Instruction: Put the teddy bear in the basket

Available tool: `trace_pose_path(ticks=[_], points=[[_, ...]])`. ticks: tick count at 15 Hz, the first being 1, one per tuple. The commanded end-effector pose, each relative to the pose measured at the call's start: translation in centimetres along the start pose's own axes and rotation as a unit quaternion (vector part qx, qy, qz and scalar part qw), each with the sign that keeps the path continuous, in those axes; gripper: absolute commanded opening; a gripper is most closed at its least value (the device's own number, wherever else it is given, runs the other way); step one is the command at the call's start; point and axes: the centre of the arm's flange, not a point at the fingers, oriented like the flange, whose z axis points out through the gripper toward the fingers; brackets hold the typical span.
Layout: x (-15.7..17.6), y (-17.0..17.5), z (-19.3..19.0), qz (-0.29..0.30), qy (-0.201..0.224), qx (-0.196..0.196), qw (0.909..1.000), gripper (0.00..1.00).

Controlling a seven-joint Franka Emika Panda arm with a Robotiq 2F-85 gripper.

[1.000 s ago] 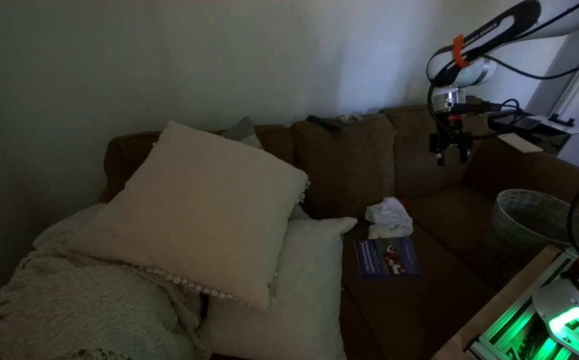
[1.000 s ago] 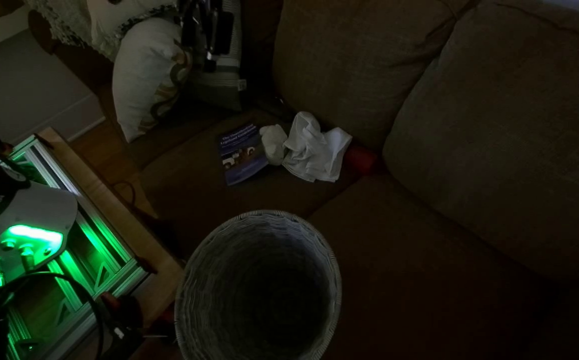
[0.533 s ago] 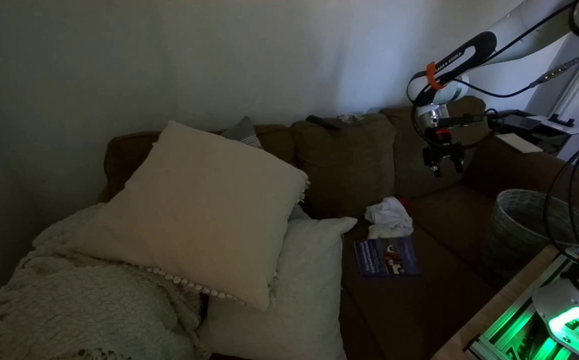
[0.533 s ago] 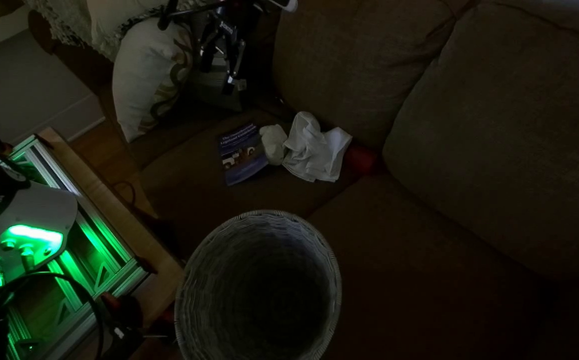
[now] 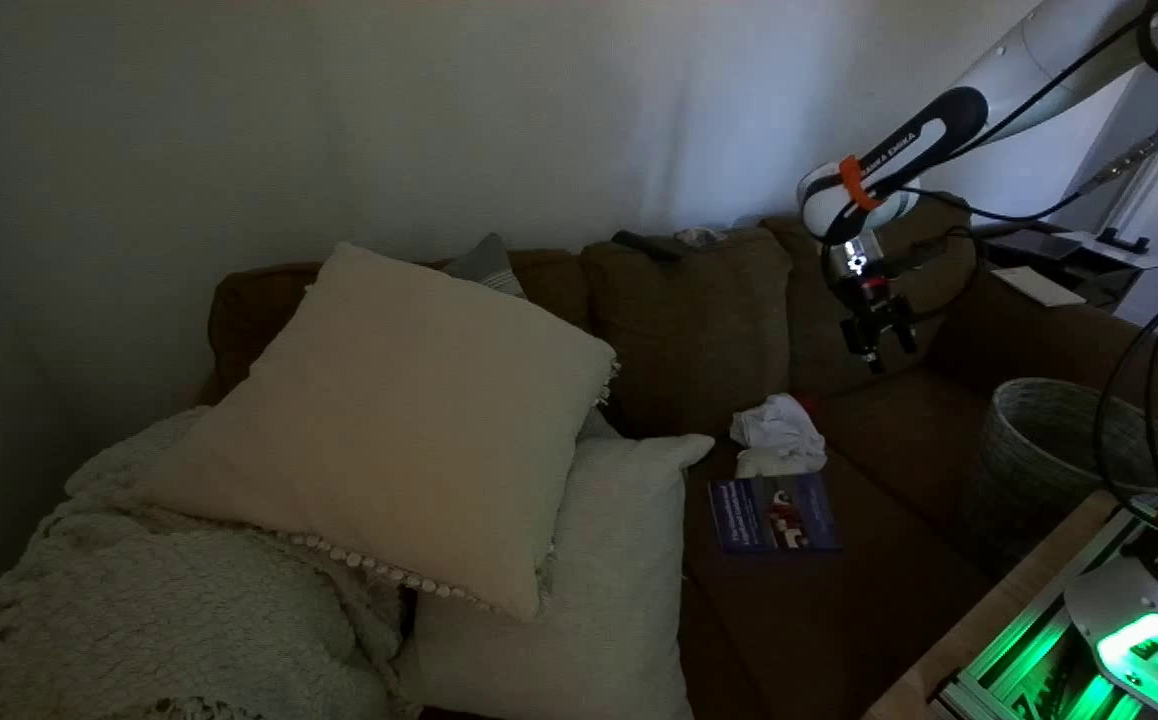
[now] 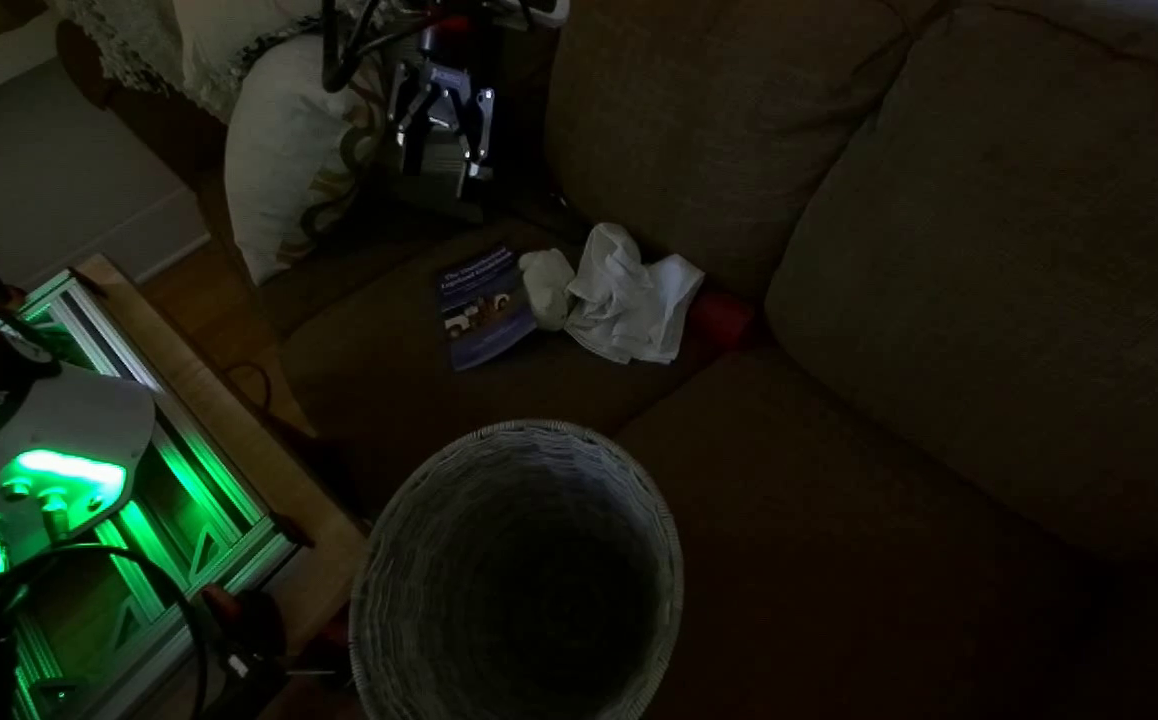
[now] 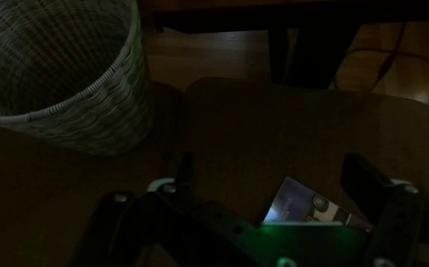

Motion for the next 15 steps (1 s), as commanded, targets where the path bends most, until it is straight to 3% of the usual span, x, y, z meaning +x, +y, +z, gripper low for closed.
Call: trace_pose_path(ticks=[1,6,7,11,12,15], points=[[0.8,-4.2,2.6,-0.053,0.016,-0.086,0.9948,1.0],[1.5,-9.9,2.5,-0.103,0.111,-0.182,0.9716,1.0],[2.3,-9.2,1.6,-0.098,0.078,-0.154,0.9802,1.0],[2.4,-10.6,1.7,-0.108,0.099,-0.175,0.9736,1.0],[2.2,-10.7,1.8,-0.141,0.157,-0.19,0.9587,1.0],[3.7,-10.3,3.1,-0.176,0.239,-0.195,0.9349,1.0]])
